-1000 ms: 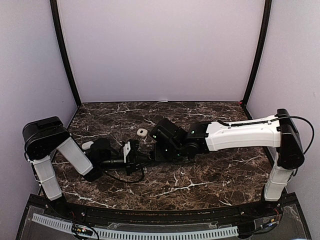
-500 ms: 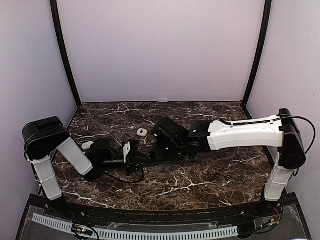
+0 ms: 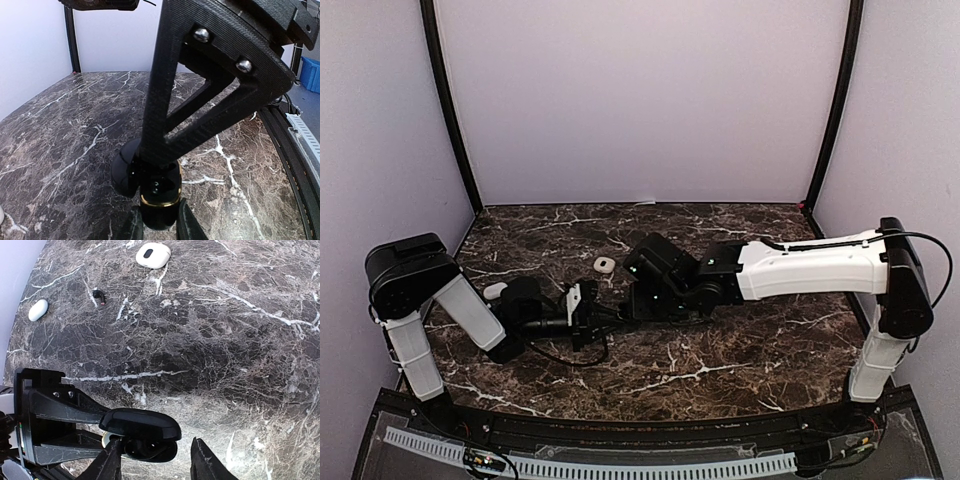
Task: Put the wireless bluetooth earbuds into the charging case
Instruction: Adjust the right earbud in the right side groove of the charging case, then pass from the left arm to the right
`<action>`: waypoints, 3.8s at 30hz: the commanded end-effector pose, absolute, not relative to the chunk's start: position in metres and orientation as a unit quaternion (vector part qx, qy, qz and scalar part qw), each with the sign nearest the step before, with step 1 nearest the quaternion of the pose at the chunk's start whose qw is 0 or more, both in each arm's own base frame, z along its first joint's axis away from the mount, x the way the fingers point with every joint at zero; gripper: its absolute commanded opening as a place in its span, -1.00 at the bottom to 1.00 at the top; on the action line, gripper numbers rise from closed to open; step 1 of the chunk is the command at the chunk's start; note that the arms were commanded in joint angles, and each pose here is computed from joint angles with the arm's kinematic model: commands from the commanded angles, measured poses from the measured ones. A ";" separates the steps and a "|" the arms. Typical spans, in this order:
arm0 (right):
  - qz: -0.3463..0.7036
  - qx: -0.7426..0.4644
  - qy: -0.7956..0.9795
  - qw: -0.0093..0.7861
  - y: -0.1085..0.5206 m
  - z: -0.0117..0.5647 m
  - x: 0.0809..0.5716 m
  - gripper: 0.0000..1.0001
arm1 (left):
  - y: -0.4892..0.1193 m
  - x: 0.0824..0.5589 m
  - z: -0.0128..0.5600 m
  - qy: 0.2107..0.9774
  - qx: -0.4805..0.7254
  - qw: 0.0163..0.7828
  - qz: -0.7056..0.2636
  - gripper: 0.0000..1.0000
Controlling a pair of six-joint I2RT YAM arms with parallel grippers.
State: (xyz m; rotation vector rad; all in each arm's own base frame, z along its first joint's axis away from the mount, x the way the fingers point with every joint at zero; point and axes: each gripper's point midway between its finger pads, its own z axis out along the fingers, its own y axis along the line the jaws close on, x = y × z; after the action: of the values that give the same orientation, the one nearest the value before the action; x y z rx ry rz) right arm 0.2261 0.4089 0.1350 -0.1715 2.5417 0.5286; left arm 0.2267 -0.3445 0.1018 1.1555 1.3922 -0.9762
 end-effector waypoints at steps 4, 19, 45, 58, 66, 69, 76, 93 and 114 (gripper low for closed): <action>0.217 -0.071 0.935 0.272 0.414 0.144 0.228 -0.04 | -0.344 0.223 0.121 0.558 0.480 0.539 -0.410 -1.00; 0.223 -0.090 0.934 0.264 0.417 0.139 0.227 0.04 | -0.344 0.222 0.122 0.557 0.479 0.538 -0.414 -1.00; 0.235 -0.072 0.931 0.269 0.399 0.148 0.230 -0.29 | -0.344 0.221 0.123 0.553 0.478 0.538 -0.420 -1.00; 0.241 -0.083 0.928 0.271 0.399 0.151 0.230 -0.35 | -0.345 0.220 0.123 0.552 0.478 0.537 -0.422 -1.00; 0.264 -0.169 0.901 0.299 0.400 0.168 0.221 -0.25 | -0.339 0.224 0.128 0.558 0.456 0.541 -0.434 -1.00; 0.274 -0.191 0.882 0.333 0.393 0.186 0.223 -0.16 | -0.326 0.233 0.135 0.565 0.423 0.548 -0.449 -1.00; 0.275 -0.225 0.837 0.415 0.373 0.192 0.236 -0.13 | -0.291 0.243 0.159 0.557 0.364 0.586 -0.462 -1.00; 0.400 -0.400 0.710 0.419 0.409 0.194 0.217 0.07 | -0.275 0.262 0.162 0.615 0.355 0.570 -0.414 -1.00; 0.518 -0.496 0.533 0.449 0.435 0.245 0.168 -0.25 | -0.291 0.195 0.236 0.477 0.411 0.520 -0.578 -1.00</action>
State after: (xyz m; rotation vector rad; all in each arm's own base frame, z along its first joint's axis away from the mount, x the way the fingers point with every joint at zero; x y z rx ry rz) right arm 0.1749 0.4262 0.2232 -1.2008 1.4384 1.2380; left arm 0.2046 -0.2901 0.2102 0.9542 1.2508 -1.3717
